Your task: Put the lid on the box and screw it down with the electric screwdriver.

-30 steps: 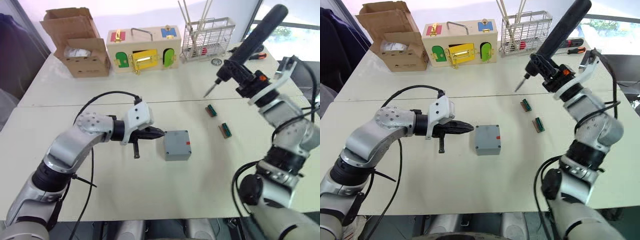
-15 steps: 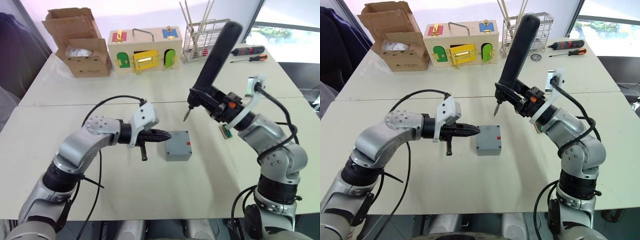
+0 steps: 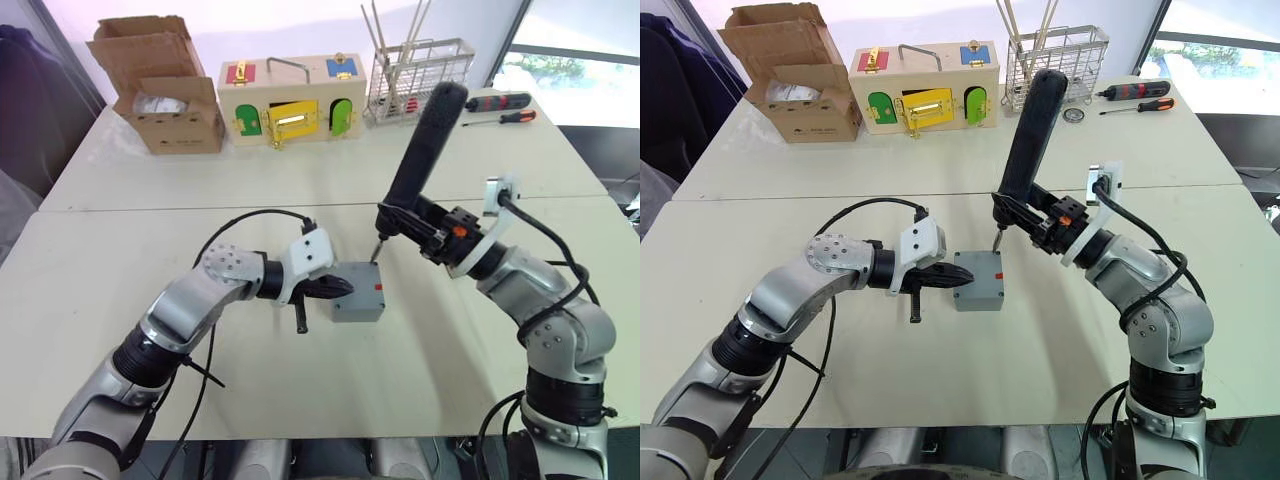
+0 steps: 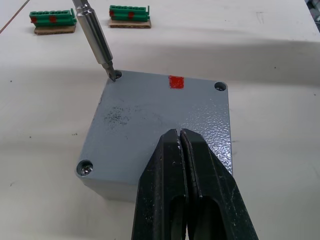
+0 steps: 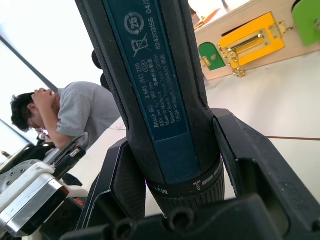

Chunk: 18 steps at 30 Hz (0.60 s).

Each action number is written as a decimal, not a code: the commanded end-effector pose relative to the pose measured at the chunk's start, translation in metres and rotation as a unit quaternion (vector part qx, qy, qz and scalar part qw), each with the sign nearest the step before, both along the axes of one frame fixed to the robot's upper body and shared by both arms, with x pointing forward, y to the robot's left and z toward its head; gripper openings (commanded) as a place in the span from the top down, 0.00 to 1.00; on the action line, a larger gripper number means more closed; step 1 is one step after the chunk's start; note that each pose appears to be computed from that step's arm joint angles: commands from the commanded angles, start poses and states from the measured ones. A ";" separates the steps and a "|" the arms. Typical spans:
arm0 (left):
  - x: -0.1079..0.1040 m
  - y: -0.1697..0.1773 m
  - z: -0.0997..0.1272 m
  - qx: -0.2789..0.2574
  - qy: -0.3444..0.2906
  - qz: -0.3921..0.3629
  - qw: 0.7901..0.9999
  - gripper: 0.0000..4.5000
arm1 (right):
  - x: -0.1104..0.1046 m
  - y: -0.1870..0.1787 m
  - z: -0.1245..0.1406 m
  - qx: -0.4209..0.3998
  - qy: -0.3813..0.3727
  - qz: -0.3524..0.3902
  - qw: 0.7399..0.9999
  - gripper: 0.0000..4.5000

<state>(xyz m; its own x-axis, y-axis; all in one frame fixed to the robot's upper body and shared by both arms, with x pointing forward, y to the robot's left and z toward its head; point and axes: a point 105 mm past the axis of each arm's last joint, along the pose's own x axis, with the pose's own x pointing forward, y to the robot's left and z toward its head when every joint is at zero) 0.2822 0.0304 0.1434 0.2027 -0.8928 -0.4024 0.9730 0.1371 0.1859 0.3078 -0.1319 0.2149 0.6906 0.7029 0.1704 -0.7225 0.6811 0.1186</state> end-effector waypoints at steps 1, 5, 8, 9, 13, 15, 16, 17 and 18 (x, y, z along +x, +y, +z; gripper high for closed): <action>0.001 0.000 -0.002 0.007 -0.001 -0.001 1.000 1.00 | -0.010 -0.003 0.021 0.006 -0.050 0.000 0.999 0.60; 0.001 0.002 -0.001 0.011 -0.005 0.000 1.000 1.00 | -0.008 -0.006 0.020 0.005 -0.049 -0.009 0.999 0.60; 0.002 0.002 -0.001 0.012 -0.006 0.000 1.000 1.00 | -0.009 -0.003 0.014 -0.005 -0.043 -0.004 0.999 0.60; 0.002 0.002 -0.001 0.012 -0.006 0.000 1.000 1.00 | -0.009 -0.002 0.013 -0.008 -0.042 -0.002 0.999 0.60; 0.002 0.002 -0.001 0.012 -0.006 0.002 1.000 1.00 | -0.008 0.002 0.007 -0.017 -0.041 0.000 0.999 0.60; 0.002 0.002 -0.002 0.012 -0.005 0.003 1.000 1.00 | -0.011 0.009 -0.002 -0.043 -0.036 0.016 0.998 0.60; 0.001 0.002 -0.002 0.013 -0.004 0.003 1.000 1.00 | -0.014 0.014 -0.008 -0.055 -0.032 0.028 0.998 0.60; 0.001 0.003 -0.003 0.013 -0.002 0.004 1.000 1.00 | -0.016 0.018 -0.012 -0.063 -0.029 0.036 0.997 0.60; 0.001 0.003 -0.004 0.013 -0.001 0.004 1.000 1.00 | -0.018 0.022 -0.016 -0.070 -0.025 0.046 0.996 0.60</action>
<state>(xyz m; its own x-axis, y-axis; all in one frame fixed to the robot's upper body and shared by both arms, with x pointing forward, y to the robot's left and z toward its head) 0.2832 0.0308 0.1431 0.2033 -0.8879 -0.4126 0.9719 0.1320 0.1949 0.2981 -0.1219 0.2067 0.6587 0.7396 0.1385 -0.7472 0.6645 0.0052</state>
